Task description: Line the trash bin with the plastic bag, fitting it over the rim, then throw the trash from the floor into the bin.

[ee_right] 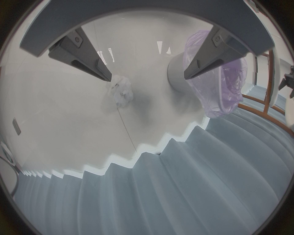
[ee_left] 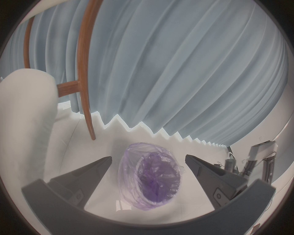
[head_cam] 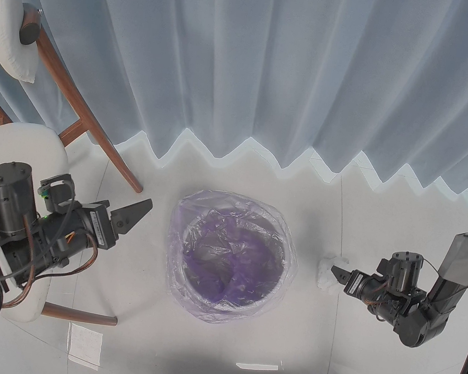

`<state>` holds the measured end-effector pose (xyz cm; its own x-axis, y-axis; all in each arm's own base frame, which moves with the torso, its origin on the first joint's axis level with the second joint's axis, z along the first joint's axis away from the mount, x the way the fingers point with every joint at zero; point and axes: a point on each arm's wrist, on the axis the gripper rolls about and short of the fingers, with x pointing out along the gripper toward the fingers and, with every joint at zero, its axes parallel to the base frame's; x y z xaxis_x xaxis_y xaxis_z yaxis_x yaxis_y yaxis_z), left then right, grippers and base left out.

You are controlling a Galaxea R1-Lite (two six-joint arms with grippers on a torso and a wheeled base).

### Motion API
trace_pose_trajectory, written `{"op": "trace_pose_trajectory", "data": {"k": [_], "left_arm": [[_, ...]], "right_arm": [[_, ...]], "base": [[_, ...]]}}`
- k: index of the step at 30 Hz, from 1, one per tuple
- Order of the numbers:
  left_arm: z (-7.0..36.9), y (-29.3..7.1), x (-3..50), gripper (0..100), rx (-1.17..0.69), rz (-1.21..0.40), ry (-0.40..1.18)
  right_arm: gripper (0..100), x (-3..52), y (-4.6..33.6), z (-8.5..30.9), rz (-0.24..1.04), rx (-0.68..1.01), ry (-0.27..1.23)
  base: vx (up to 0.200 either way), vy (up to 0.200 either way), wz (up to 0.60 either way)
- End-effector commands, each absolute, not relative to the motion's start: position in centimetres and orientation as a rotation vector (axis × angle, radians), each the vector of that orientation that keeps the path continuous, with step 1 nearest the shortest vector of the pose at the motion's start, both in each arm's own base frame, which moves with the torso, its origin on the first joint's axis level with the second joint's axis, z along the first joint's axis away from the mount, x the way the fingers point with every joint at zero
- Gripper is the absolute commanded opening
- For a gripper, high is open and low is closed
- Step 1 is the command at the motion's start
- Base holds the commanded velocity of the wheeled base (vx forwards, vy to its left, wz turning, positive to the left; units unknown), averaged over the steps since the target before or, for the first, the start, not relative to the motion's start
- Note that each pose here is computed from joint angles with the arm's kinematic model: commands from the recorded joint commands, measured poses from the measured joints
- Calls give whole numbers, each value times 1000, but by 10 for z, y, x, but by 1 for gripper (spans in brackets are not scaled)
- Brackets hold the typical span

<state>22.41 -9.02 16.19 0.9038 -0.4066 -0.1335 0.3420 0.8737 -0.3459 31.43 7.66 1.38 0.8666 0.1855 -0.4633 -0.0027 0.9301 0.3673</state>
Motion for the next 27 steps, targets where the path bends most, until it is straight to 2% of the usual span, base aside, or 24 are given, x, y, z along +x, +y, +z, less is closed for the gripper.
{"op": "trace_pose_trajectory", "data": {"k": [1,9,19,27], "left_arm": [[172,-76,168,100,-354,-450,149],[155,-61,142,100,-347,-416,179],[155,-47,141,100,-343,-342,151],[154,-43,142,100,-316,-318,145]], "right_arm": [[100,356,62,47,122,313,462],[100,394,69,32,133,235,537],[100,454,60,-23,98,155,651],[100,495,37,-17,38,172,669]], "base": [[0,0,0],[0,0,0],[0,0,0],[0,0,0]]}}
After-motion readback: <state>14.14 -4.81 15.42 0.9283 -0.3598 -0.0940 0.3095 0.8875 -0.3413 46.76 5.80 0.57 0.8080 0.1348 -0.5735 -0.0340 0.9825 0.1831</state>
